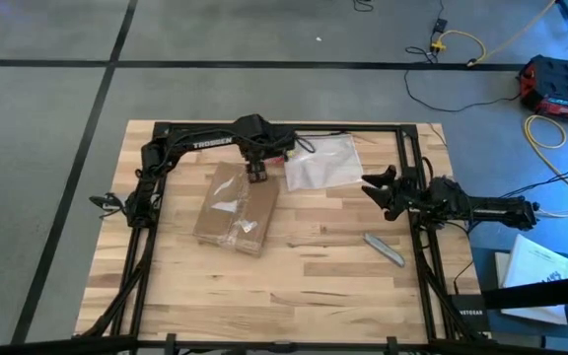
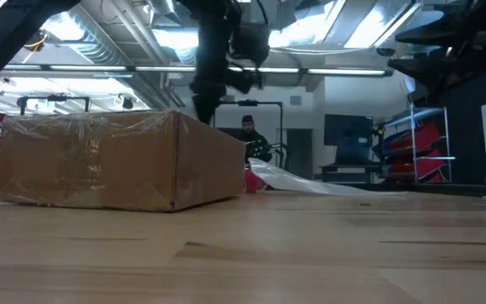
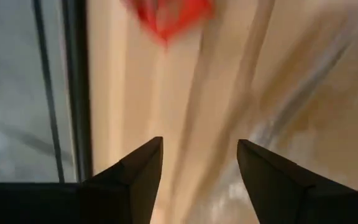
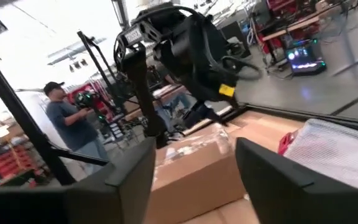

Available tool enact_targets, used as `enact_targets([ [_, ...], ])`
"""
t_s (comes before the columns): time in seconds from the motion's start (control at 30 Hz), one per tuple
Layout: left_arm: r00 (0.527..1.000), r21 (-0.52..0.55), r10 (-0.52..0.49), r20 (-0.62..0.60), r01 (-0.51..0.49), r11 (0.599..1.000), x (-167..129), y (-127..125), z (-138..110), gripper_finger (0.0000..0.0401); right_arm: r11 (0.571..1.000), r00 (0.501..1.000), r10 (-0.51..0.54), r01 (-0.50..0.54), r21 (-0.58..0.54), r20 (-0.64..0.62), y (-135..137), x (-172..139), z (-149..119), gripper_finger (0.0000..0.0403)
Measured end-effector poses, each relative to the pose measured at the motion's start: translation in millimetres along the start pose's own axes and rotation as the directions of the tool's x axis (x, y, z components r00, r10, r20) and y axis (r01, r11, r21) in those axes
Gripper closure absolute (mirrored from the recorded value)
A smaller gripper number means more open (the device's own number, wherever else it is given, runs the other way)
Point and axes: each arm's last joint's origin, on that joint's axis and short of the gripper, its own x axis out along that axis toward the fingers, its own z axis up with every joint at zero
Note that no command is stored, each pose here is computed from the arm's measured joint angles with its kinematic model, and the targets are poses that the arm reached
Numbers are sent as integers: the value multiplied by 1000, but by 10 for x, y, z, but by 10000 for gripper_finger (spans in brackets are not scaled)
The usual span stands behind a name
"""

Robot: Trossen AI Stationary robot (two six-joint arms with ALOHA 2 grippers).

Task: Unpack boxes
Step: Open the box using the silver cutter

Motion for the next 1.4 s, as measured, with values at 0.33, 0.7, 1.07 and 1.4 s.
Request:
enact_targets([
  [0.33, 972, -221, -169, 166, 204, 954, -531, 156, -356, 207, 995, 998, -58, 60, -81, 20, 7, 152, -12, 56],
  [0.7, 898, -362, -124, 423, 293, 885, -1104, 219, -1015, 208, 982, 996, -63, 51, -182, -60, 91, 391, 37, 43],
  [1.07, 680, -387, -100, 726, 525, 758, -797, -211, -1686, 208, 957, 978, -40, -21, -290, -205, 330, 912, 251, 42],
  [1.4, 480, -350, -83, 873, 736, 580, -82, -573, -2096, 208, 980, 907, -84, 0, -201, -412, 492, 1604, 242, 43],
])
